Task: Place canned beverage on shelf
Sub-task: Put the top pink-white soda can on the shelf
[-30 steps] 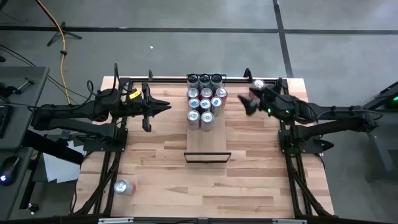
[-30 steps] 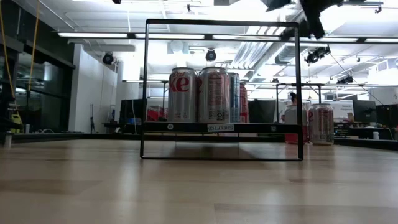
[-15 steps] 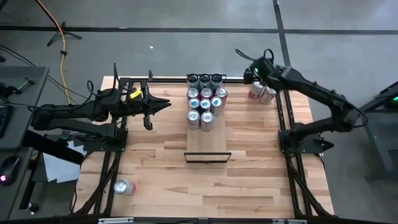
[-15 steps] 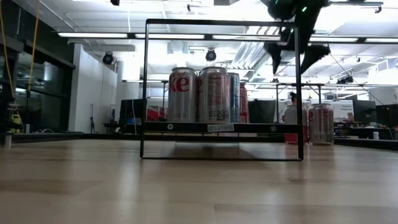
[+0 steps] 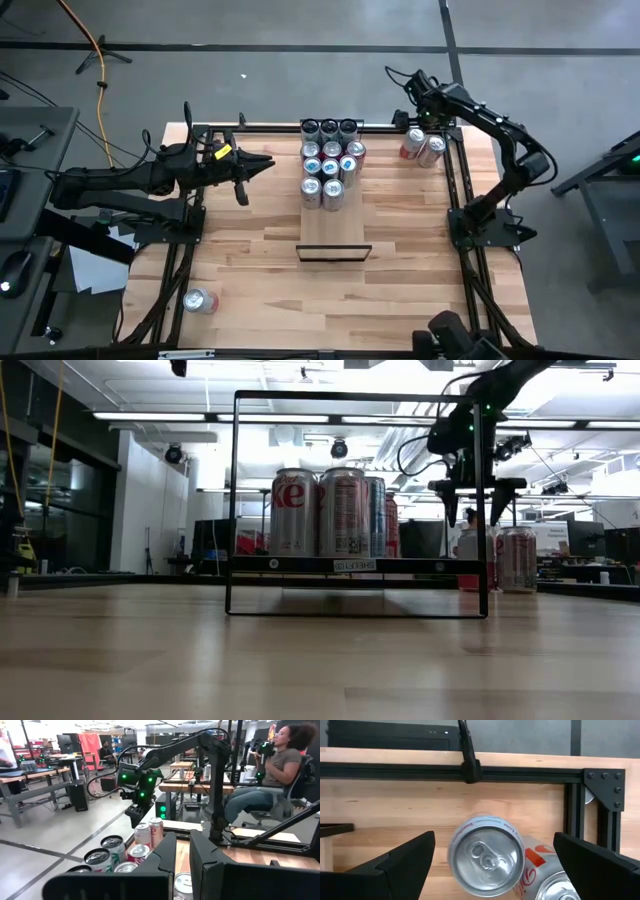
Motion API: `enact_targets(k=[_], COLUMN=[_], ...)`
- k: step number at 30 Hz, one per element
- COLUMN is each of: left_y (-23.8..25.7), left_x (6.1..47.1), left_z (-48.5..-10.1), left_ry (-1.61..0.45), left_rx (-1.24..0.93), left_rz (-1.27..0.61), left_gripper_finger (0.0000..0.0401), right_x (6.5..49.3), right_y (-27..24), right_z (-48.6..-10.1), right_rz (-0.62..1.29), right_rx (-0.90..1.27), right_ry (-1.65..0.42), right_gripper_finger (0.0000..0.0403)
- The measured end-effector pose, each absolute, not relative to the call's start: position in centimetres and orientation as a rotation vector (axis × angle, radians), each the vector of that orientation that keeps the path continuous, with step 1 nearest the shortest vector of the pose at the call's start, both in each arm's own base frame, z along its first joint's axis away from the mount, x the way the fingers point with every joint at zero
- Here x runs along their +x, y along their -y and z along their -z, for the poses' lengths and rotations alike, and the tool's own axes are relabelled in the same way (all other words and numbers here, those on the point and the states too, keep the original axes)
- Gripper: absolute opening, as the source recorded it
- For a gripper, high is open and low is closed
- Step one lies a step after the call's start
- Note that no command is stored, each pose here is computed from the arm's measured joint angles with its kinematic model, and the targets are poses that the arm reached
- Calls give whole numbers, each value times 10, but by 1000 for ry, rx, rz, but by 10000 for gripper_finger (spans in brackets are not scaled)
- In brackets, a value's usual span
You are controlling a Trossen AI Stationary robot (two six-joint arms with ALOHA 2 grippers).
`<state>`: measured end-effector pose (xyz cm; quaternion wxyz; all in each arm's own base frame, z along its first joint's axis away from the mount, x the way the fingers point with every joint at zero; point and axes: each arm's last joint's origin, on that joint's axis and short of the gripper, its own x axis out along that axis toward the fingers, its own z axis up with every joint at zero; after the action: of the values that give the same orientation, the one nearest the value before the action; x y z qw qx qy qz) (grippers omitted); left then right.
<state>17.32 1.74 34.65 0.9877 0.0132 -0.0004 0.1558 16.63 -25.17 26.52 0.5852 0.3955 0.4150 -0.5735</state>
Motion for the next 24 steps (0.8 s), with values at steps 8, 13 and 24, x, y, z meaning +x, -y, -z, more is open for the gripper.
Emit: enact_targets(k=[8, 13, 24], left_y=[-18, -18, -18], left_x=[173, 173, 173], left_z=[-347, -347, -347], left_ry=[1, 2, 6], left_rx=[27, 26, 2], left_rz=[-335, -335, -335], left_gripper_finger=[1, 1, 1], right_x=[168, 172, 179], right_y=[256, 260, 261], right_z=[-255, -242, -221], right_rz=[1264, 1275, 1207], right_rx=[965, 986, 1013], right_ry=[-1008, -1066, -1184], right_gripper_finger=[394, 394, 394])
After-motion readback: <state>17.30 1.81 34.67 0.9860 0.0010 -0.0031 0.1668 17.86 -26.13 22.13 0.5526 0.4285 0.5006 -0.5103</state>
